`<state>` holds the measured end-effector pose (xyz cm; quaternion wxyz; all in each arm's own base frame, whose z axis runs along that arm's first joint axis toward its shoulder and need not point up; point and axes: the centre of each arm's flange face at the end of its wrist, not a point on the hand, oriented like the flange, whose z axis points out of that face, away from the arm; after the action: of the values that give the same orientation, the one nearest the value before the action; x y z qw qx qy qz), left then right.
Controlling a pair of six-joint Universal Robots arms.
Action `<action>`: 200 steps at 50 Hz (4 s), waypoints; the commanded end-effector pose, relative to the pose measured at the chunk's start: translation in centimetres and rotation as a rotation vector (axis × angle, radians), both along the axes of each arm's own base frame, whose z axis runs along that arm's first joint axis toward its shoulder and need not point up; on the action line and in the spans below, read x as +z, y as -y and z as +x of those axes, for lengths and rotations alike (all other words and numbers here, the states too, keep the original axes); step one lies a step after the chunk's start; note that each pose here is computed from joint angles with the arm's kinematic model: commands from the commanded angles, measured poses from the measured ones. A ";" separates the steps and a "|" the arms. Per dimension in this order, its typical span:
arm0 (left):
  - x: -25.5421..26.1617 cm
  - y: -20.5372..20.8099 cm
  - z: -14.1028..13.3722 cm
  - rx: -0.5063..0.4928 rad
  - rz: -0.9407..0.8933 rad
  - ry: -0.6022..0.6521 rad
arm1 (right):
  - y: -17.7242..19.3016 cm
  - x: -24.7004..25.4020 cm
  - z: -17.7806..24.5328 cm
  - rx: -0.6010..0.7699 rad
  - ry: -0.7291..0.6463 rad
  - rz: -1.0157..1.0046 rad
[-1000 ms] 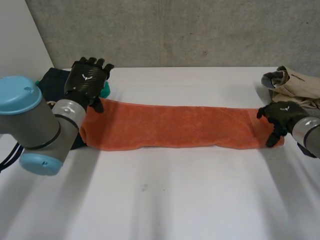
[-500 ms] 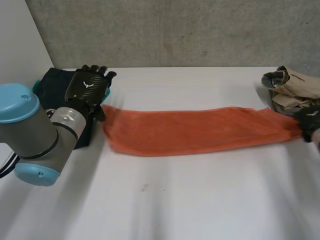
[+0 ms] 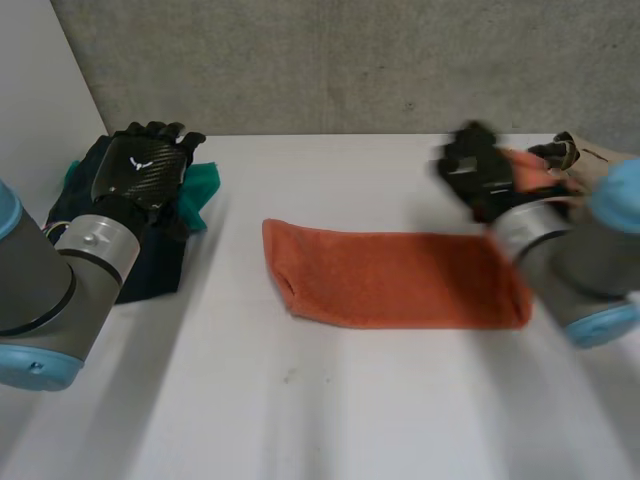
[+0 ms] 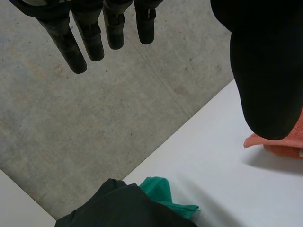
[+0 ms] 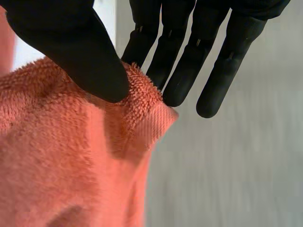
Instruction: Fold the laundry.
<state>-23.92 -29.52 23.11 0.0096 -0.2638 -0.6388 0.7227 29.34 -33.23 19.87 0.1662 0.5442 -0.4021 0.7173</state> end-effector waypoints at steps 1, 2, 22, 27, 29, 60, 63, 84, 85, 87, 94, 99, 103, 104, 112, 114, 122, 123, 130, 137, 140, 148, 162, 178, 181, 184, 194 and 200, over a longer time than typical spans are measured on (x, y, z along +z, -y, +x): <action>-0.3 -0.7 -0.2 -0.013 0.015 -0.007 | -9.5 -6.1 9.7 0.449 -0.082 0.010; -0.4 -0.7 -0.2 -0.013 0.017 -0.007 | -10.5 -6.7 10.3 0.478 -0.092 0.020; 0.8 -1.6 -6.0 -0.160 -0.056 -0.033 | -8.1 -2.2 4.1 0.099 0.431 0.558; -0.4 -2.8 -8.1 -0.218 -0.033 -0.022 | -6.2 -4.4 0.1 -0.069 0.468 0.730; -1.1 -3.2 -8.6 -0.235 -0.018 -0.014 | -5.4 -6.2 -1.8 -0.155 0.421 0.784; 0.5 -2.9 -6.2 -0.105 -0.013 -0.063 | -14.4 -8.7 8.4 0.334 -0.056 0.429; 0.8 -2.8 -6.1 -0.077 -0.007 -0.102 | -14.6 -7.9 8.4 0.339 -0.022 0.469; -4.6 -7.5 -14.8 -0.282 0.283 -0.115 | -3.3 -1.1 0.2 -0.100 0.733 1.033; -5.2 -7.4 -14.8 -0.269 0.315 -0.118 | -3.0 -1.3 0.3 -0.106 0.724 1.044; -6.9 -7.4 -14.7 -0.226 0.385 -0.112 | -2.7 -2.4 0.6 -0.120 0.684 1.093; -9.2 -7.3 -12.8 -0.031 0.446 -0.032 | -2.4 -6.4 1.0 -0.149 0.512 1.152; -10.3 -8.0 -11.4 -0.003 0.491 0.063 | -1.9 -6.9 0.6 -0.177 0.399 1.058; -8.9 -7.7 -10.7 0.003 0.461 0.082 | -1.8 -6.0 0.3 -0.192 0.323 0.960; -8.5 -7.5 -10.7 0.005 0.451 0.079 | -2.1 -5.4 0.4 -0.186 0.300 0.926; -3.6 -6.4 -11.9 -0.130 0.353 -0.001 | -5.9 -2.6 1.8 -0.070 0.319 0.778; -2.7 -6.3 -12.1 -0.172 0.338 -0.020 | -6.9 -2.1 2.0 -0.044 0.317 0.744; 2.6 -4.3 -12.6 -0.376 0.241 -0.110 | -11.9 -4.9 1.8 0.016 0.249 0.776; 2.9 -4.4 -12.8 -0.403 0.237 -0.115 | -12.5 -5.6 1.7 0.022 0.238 0.774; 3.2 -5.8 -13.7 -0.595 0.274 -0.105 | -12.3 -7.4 1.8 0.030 0.251 0.717; 2.9 -6.1 -14.0 -0.622 0.288 -0.101 | -10.9 -9.0 2.5 0.045 0.277 0.670; 2.8 -6.3 -14.0 -0.627 0.294 -0.100 | -10.2 -9.8 3.0 0.052 0.291 0.642; 2.7 -6.0 -14.0 -0.621 0.294 -0.102 | -9.2 -9.9 3.6 0.067 0.297 0.589; 2.8 -5.8 -13.8 -0.616 0.289 -0.104 | -7.6 -9.6 4.6 0.087 0.317 0.558; 2.8 -5.3 -13.4 -0.600 0.288 -0.106 | -6.1 -9.5 5.4 0.097 0.334 0.530; 3.2 -5.2 -13.3 -0.599 0.278 -0.110 | -5.6 -8.3 5.6 0.097 0.356 0.497; 3.6 -4.8 -13.1 -0.589 0.264 -0.114 | -4.8 -6.3 6.0 0.107 0.393 0.447; 8.4 -5.0 -12.1 -0.586 0.139 -0.154 | 3.1 5.2 2.6 0.033 0.592 0.097; 9.8 -5.6 -11.8 -0.592 0.109 -0.172 | 8.7 10.6 -3.5 -0.068 0.659 -0.100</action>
<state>-36.00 -24.50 31.55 0.2841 -0.3793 -0.5805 0.6622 30.94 -37.46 26.20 0.0175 0.3118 -0.4504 0.8364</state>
